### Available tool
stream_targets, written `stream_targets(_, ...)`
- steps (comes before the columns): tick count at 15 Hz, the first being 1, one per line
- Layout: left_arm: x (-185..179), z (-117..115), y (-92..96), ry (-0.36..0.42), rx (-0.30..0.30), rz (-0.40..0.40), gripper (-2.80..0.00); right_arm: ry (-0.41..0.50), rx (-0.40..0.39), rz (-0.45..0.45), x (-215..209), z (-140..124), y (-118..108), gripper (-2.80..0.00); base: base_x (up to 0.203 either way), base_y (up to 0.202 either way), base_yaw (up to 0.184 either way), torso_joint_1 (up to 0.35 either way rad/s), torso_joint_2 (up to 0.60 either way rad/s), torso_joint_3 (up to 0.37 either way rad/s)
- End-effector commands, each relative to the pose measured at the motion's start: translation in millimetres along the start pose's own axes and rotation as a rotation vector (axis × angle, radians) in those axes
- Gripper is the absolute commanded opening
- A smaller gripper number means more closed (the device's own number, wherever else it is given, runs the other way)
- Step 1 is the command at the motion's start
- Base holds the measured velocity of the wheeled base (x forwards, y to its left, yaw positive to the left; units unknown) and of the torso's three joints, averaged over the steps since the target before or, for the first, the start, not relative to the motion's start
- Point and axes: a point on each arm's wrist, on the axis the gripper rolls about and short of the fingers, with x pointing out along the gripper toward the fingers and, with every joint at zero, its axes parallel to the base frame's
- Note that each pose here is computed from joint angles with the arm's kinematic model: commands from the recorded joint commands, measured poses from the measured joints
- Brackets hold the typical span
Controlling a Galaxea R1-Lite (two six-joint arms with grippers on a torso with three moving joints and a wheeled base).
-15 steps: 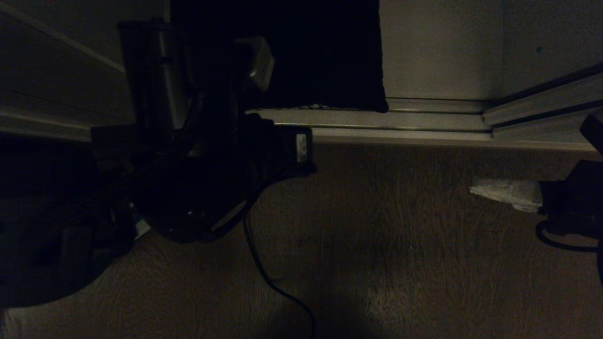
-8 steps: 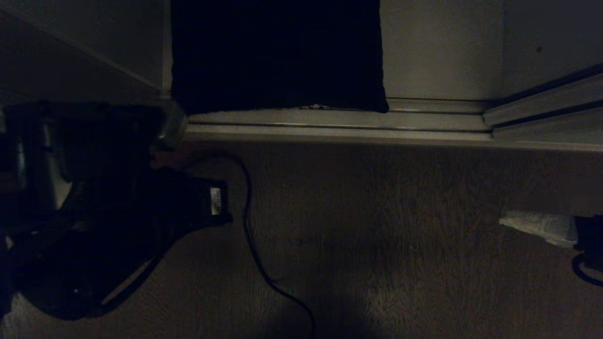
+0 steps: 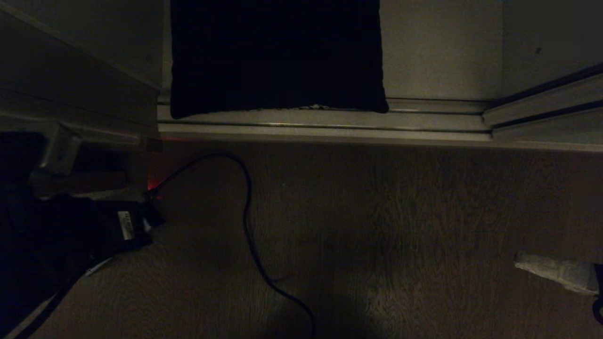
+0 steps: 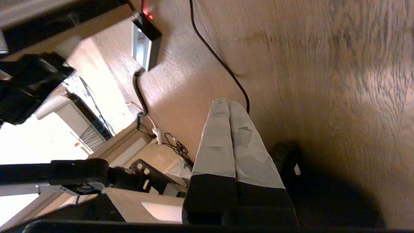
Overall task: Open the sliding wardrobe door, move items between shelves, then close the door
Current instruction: Place the pillow on the lower shelf
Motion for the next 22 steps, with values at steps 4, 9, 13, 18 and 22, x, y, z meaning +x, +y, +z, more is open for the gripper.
stream_targets(4, -15.0, -16.0, 35.0, -0.015, -0.03, 0.172, -2.8, -0.014, 0.003, -0.026, -4.7, -7.8, -3.0, -2.8, 0.0, 0.0, 0.0, 0.0, 0.0, 0.0)
stream_targets(9, -30.2, -28.1, 58.8, -0.04, -0.054, 0.311, -2.8, -0.021, -0.008, -0.005, -5.2, -5.2, 0.4, -2.8, 0.0, 0.0, 0.0, 0.0, 0.0, 0.0)
stream_targets(13, -55.7, -36.4, 69.9, -0.123, -0.153, 0.256, -2.8, -0.014, -0.007, -0.003, -5.3, -7.2, -0.4, -2.8, 0.0, 0.0, 0.0, 0.0, 0.0, 0.0)
stream_targets(18, -79.0, -59.0, 84.0, -0.167, -0.141, 0.313, -2.8, -0.004, -0.005, 0.009, -4.6, -7.7, -0.5, -2.8, 0.0, 0.0, 0.0, 0.0, 0.0, 0.0)
stream_targets(22, -93.9, -86.1, 92.3, -0.183, -0.156, 0.42, -2.8, -0.028, -0.032, 0.059, -12.3, -3.9, 8.0, -2.8, 0.0, 0.0, 0.0, 0.0, 0.0, 0.0)
